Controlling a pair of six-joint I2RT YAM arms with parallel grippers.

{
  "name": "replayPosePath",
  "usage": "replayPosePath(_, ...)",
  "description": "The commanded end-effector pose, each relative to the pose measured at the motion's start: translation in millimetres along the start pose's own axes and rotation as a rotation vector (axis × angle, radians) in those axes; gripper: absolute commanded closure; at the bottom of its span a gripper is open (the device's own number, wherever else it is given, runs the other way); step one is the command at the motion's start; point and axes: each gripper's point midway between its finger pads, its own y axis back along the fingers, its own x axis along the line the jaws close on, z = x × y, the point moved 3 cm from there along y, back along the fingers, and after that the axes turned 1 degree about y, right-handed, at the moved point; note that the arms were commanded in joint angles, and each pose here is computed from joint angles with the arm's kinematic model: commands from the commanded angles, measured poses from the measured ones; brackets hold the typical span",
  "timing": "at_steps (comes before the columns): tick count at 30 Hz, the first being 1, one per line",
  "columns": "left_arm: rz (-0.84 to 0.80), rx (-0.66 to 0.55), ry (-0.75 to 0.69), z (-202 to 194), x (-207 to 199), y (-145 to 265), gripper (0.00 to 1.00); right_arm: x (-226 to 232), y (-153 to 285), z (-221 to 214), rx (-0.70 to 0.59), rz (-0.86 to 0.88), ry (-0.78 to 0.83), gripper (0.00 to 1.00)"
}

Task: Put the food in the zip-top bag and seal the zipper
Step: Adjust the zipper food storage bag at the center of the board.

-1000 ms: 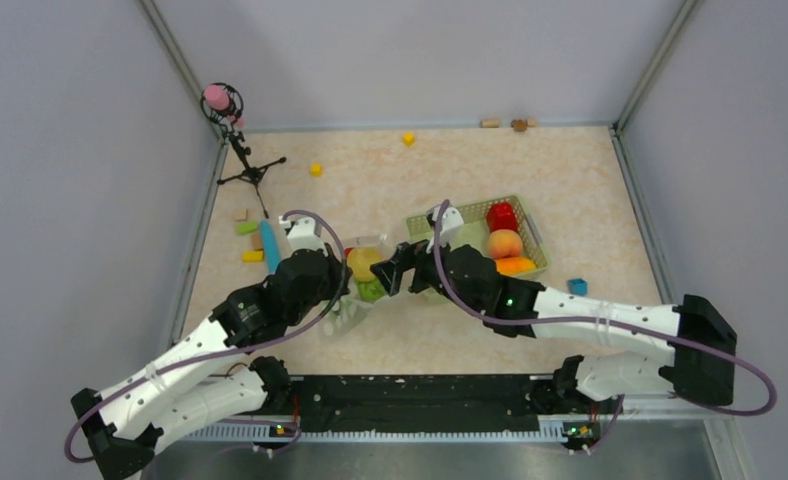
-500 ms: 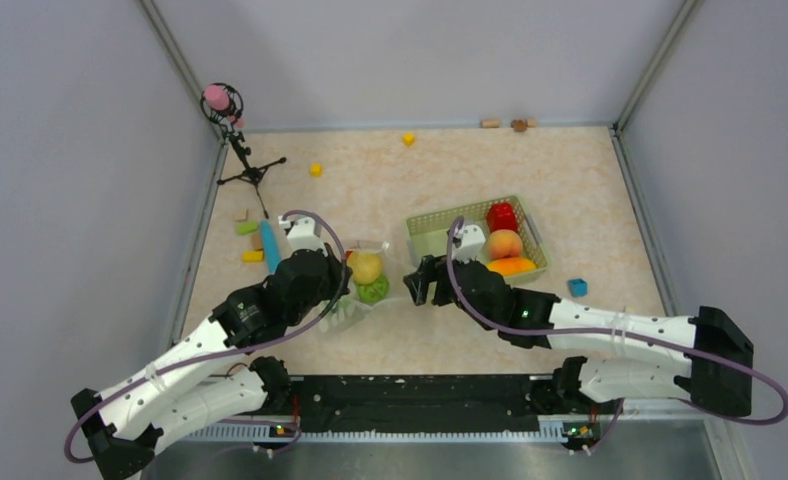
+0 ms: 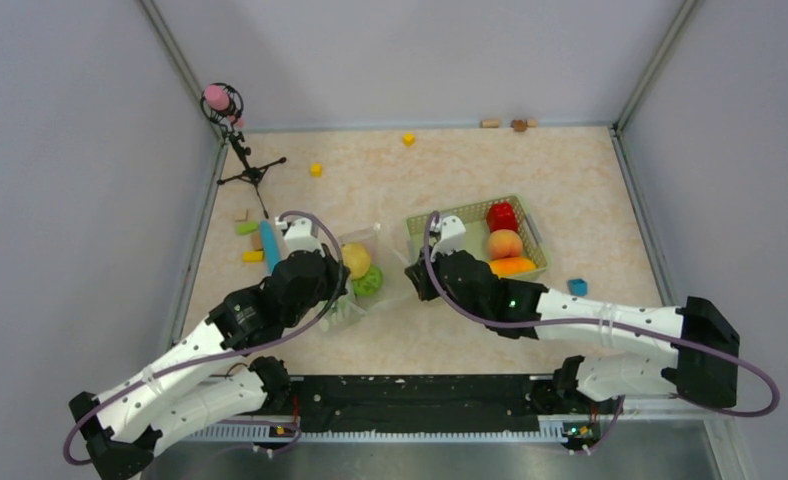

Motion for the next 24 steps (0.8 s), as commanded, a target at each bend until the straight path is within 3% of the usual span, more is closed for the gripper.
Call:
replayPosePath(1, -0.049, -0.072, 0.042, 22.6, -12.7, 10.8, 1.00, 41.4, 2.4, 59.5, -0.110, 0.129, 0.050, 1.00)
replayPosePath(6, -0.024, -0.050, 0.027, 25.0, -11.3, 15.8, 1.00, 61.9, 5.0, 87.3, -0.127, 0.187, 0.106, 1.00)
replayPosePath(10, 0.056, -0.032, 0.004, 25.5, -1.5, 17.1, 0.98, 56.3, 6.4, 94.6, -0.112, 0.135, 0.153, 1.00)
replayPosePath(16, 0.147, 0.017, -0.040, 15.9, 10.0, 11.1, 0.76, 41.7, 6.5, 88.3, -0.095, 0.069, 0.186, 1.00)
replayPosePath(24, 0.192, 0.055, -0.067, 14.1, 12.5, 10.7, 0.54, 25.8, -0.1, 79.3, -0.070, 0.042, 0.182, 1.00)
